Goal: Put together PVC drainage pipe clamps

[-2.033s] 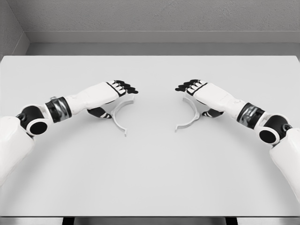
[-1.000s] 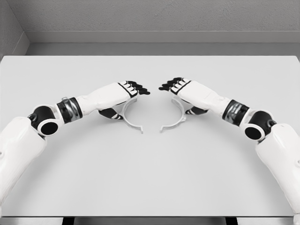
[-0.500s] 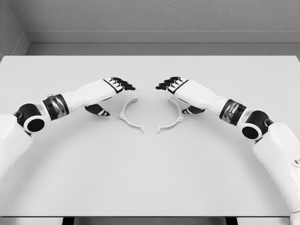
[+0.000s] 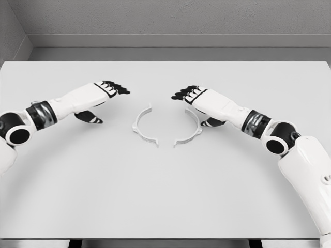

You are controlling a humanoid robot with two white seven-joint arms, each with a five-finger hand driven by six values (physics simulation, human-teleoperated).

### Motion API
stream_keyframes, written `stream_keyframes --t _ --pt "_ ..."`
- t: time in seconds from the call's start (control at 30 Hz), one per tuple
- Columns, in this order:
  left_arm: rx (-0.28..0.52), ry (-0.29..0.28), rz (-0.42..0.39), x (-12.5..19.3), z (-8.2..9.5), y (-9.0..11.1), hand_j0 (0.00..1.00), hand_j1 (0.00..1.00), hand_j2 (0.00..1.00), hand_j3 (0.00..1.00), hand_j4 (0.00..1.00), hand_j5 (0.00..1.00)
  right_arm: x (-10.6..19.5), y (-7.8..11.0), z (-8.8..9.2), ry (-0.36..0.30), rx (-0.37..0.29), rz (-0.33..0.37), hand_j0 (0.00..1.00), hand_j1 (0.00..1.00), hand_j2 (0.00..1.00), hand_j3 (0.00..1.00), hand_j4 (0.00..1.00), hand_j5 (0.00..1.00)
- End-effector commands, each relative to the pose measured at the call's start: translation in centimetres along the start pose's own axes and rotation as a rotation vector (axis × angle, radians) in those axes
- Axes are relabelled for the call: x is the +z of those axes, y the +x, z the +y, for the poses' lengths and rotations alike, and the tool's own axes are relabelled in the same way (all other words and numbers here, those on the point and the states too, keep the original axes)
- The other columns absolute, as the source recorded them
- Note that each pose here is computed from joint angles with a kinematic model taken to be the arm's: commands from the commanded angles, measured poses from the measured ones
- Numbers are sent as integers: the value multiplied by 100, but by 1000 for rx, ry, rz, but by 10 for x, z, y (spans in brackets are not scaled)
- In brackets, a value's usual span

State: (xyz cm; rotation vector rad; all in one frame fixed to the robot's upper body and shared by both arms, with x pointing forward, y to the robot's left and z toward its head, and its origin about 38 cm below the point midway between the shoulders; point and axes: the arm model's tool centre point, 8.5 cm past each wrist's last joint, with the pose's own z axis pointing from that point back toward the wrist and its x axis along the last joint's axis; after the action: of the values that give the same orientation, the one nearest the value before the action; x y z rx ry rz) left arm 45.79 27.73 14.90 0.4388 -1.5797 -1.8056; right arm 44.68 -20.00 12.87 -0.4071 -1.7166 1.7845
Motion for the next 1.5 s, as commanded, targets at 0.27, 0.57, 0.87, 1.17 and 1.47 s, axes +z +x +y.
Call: stream_keyframes --t 0.27,0.57,0.87,1.17,1.47 --pt "18 32 15 4 3 -3 100 100 100 100 100 100 -12 10 0 -19 -19 -25 100 100 100 100 100 100" --pt "59 51 62 8 0 -17 100 100 100 100 100 100 -18 15 -3 -35 -25 -38 100 100 100 100 100 100" --pt "101 68 49 -10 -5 -12 100 100 100 100 100 100 -1 2 -9 -60 -26 3 100 100 100 100 100 100" --pt "106 109 34 -24 11 -10 100 100 100 100 100 100 64 2 -21 -210 -30 95 100 100 100 100 100 100" --pt "105 110 52 -22 16 -18 100 100 100 100 100 100 53 48 5 -152 -54 -26 100 100 100 100 100 100"
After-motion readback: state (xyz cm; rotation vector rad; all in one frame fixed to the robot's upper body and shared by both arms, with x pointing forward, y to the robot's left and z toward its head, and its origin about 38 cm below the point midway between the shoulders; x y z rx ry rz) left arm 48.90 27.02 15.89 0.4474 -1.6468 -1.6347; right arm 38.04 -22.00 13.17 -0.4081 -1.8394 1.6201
